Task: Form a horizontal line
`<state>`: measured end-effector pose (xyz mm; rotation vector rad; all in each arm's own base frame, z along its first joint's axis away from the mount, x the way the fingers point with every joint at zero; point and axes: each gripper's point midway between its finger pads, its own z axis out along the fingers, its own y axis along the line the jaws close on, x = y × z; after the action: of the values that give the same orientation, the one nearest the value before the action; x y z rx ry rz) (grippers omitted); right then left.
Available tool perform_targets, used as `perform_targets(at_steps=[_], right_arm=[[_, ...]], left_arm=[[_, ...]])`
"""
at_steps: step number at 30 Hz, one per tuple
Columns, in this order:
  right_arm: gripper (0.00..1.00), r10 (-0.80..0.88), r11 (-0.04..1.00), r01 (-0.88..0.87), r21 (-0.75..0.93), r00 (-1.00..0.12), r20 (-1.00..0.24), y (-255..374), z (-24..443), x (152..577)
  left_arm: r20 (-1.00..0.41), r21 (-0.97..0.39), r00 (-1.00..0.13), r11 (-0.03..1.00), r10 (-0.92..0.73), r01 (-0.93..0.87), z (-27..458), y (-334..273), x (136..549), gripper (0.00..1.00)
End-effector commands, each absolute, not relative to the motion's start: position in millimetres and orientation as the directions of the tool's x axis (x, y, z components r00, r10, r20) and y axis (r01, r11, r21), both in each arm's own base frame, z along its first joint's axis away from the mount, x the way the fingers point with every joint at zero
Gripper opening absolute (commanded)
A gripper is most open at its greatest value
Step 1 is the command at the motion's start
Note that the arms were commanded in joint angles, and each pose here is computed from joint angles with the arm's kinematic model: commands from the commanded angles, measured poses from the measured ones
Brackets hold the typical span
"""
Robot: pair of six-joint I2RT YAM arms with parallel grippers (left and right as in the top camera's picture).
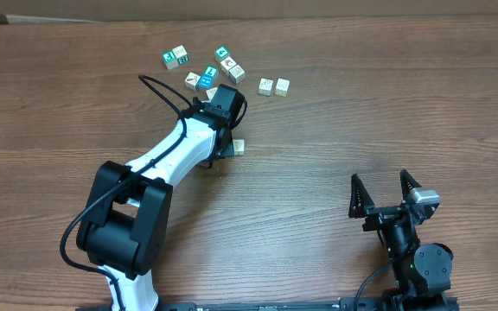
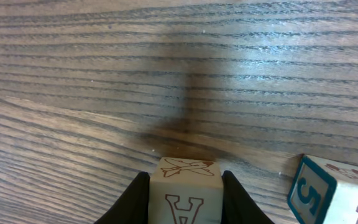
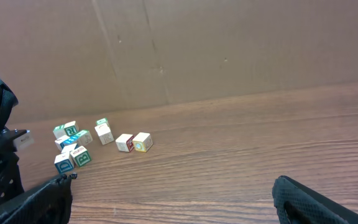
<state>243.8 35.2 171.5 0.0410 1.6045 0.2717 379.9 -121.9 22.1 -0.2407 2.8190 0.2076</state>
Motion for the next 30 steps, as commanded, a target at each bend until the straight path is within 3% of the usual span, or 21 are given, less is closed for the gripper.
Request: perform_targets(at_steps=[1, 4, 12, 19, 30], right_arm=[[1.00, 0.190, 0.972, -0.131, 0.195, -0.050, -0.980, 33.1, 169.7, 244.3], [1.00, 0.190, 0.972, -0.131, 0.195, -0.050, -0.981, 33.1, 169.7, 244.3], [1.00, 0.190, 0.972, -0.131, 0.195, -0.050, -0.981, 33.1, 169.7, 244.3], [1.00, 0.190, 0.972, -0.131, 0.195, -0.050, -0.981, 33.1, 169.7, 244.3], [1.00, 0.190, 0.972, -0.131, 0.195, -0.050, -0.981, 33.1, 169.7, 244.3]], left_arm=[[-0.307, 0.146, -0.943, 0.972, -0.131, -0.183, 17.5, -115.7, 378.0, 0.31], [-0.307, 0.146, -0.943, 0.972, -0.131, -0.183, 17.5, -115.8, 378.0, 0.37], [-0.304, 0.148, -0.944, 0.972, -0.131, -0.183, 17.3, -115.4, 377.2, 0.38], [-0.304, 0.148, -0.943, 0.972, -0.131, -0.183, 17.3, -115.4, 377.3, 0.31], [-0.330, 0.135, -0.935, 0.973, -0.132, -0.185, 18.9, -117.7, 383.9, 0.28]])
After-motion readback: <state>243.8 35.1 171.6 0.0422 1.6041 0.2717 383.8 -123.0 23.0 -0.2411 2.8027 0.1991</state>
